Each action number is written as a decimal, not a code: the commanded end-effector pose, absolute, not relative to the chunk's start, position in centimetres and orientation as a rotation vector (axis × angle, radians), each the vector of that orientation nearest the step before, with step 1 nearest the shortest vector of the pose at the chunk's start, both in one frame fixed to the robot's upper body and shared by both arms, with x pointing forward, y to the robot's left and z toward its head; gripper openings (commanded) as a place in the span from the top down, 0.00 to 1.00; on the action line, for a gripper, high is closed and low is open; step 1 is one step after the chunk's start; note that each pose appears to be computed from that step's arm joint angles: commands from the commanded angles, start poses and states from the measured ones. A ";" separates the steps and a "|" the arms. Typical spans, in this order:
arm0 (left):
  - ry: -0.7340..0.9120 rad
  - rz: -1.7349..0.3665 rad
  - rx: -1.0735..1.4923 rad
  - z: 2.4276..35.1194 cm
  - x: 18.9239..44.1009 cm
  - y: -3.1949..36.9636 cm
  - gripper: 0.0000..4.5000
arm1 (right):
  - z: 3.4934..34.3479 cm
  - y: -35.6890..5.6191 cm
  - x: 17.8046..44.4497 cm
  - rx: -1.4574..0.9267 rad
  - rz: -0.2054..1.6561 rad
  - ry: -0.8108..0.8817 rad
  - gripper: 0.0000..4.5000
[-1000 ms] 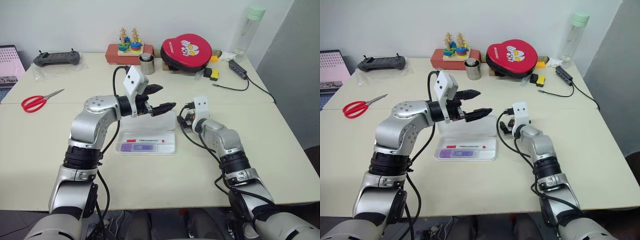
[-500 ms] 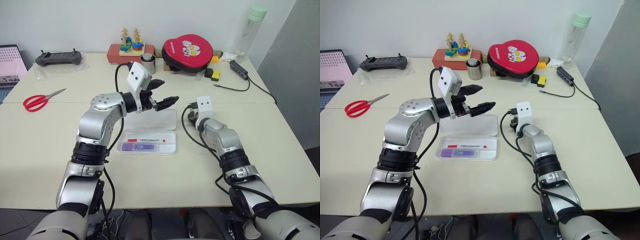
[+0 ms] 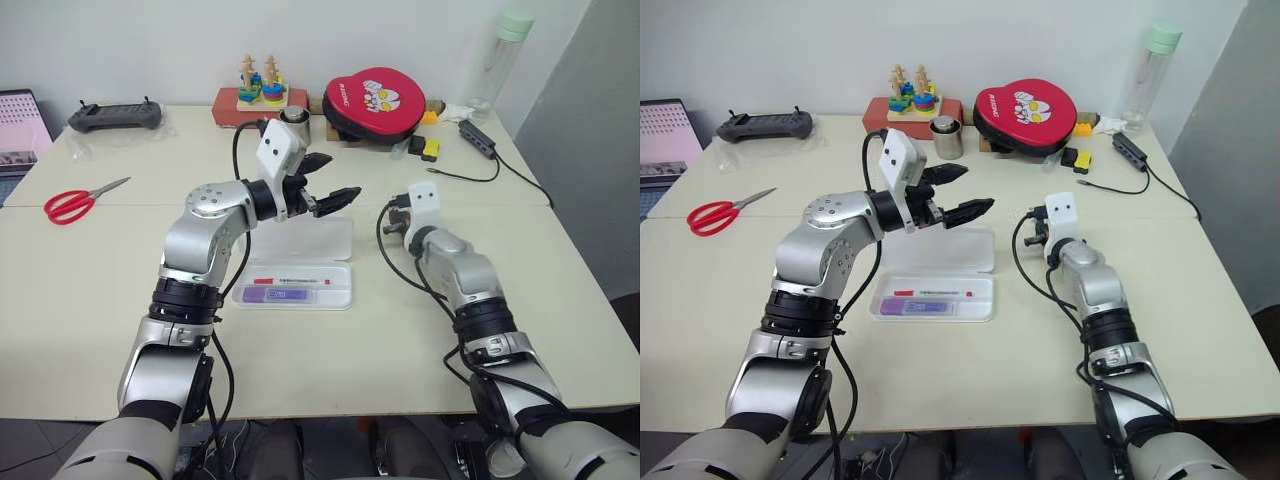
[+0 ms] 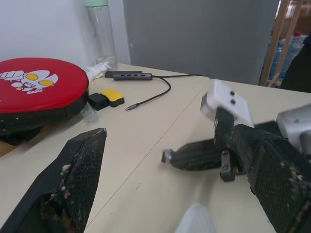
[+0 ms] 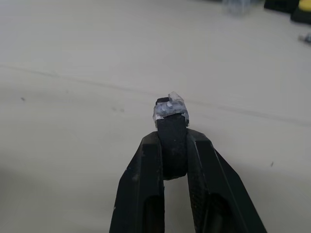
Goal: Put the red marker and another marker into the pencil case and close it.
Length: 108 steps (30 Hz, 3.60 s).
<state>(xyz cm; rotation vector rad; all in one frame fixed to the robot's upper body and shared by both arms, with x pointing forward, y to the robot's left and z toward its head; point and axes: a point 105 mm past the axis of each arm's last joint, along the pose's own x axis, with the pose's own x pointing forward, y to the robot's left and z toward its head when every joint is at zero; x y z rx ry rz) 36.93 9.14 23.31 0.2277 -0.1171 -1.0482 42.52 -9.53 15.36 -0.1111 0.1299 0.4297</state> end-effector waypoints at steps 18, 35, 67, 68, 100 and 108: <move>0.250 -1.203 0.373 18.4 28.0 20.3 0.00 | 12.5 -2.4 31.5 -0.466 1.302 0.328 0.94; 0.186 -1.203 0.354 19.6 28.1 19.1 0.00 | 12.2 -2.3 32.2 -0.500 1.304 0.335 0.47; -0.013 -0.892 0.092 23.6 27.8 22.1 0.00 | 19.2 1.3 36.7 -0.425 1.238 0.187 0.99; 0.002 -0.902 0.107 23.3 27.6 22.0 0.00 | 19.0 1.5 36.1 -0.430 1.264 0.182 0.99; 0.089 -0.322 0.233 19.4 37.6 29.0 0.00 | 21.2 -13.0 36.4 -0.133 0.879 0.117 0.21; 0.076 -0.298 0.241 19.9 37.5 30.6 0.00 | 21.4 -14.7 36.7 -0.143 0.818 0.122 0.01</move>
